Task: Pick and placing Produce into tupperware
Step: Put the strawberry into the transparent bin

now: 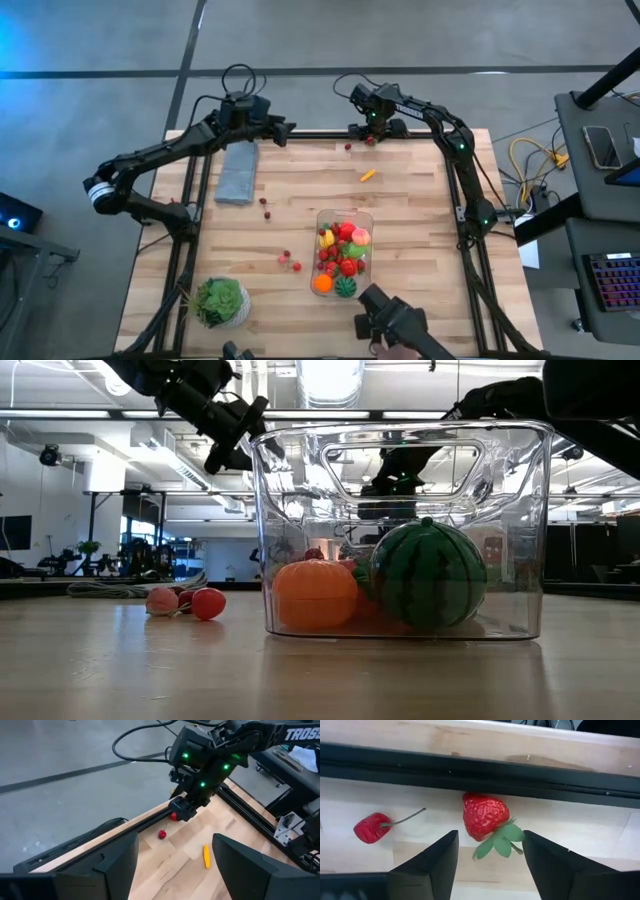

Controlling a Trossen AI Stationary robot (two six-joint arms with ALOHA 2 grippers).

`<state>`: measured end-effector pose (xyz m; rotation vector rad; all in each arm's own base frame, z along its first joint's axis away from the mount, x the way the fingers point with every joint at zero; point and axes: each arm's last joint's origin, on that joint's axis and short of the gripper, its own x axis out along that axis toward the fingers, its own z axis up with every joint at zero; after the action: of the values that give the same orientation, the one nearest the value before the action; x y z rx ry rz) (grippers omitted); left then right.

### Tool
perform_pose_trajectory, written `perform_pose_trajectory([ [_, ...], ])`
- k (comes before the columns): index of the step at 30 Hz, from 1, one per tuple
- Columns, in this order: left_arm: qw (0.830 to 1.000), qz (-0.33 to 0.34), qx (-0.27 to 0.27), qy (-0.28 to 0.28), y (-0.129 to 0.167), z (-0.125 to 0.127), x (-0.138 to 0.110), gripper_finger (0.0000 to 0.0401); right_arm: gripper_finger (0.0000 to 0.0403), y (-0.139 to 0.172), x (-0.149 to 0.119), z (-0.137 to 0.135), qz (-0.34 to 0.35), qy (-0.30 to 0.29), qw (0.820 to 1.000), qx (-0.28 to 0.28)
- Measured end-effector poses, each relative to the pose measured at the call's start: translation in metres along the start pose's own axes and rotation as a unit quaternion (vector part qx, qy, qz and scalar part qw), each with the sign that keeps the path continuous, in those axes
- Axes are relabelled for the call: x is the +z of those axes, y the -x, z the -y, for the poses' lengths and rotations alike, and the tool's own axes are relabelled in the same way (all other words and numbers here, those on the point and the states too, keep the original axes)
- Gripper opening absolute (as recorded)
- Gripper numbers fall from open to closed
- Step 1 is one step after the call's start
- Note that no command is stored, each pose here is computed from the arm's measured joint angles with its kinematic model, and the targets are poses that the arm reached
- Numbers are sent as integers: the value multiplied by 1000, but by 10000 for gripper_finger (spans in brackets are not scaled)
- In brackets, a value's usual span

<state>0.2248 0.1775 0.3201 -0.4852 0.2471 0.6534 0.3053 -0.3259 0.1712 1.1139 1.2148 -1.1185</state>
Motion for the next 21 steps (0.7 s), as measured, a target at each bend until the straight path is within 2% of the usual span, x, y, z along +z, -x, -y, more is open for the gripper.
perform_pose_trajectory([
  [7, 1000, -1, 0, 0, 0, 0, 0, 240, 189, -2, 2, 2, 2, -3, 1000, 0],
  [13, 1000, -1, 0, 0, 1, 0, 0, 240, 187, -16, 3, 1, -14, -3, 1000, -7],
  [21, 1000, 0, 0, 0, 1, 0, 0, 240, 187, -14, 7, 3, 2, -2, 1000, -6],
])
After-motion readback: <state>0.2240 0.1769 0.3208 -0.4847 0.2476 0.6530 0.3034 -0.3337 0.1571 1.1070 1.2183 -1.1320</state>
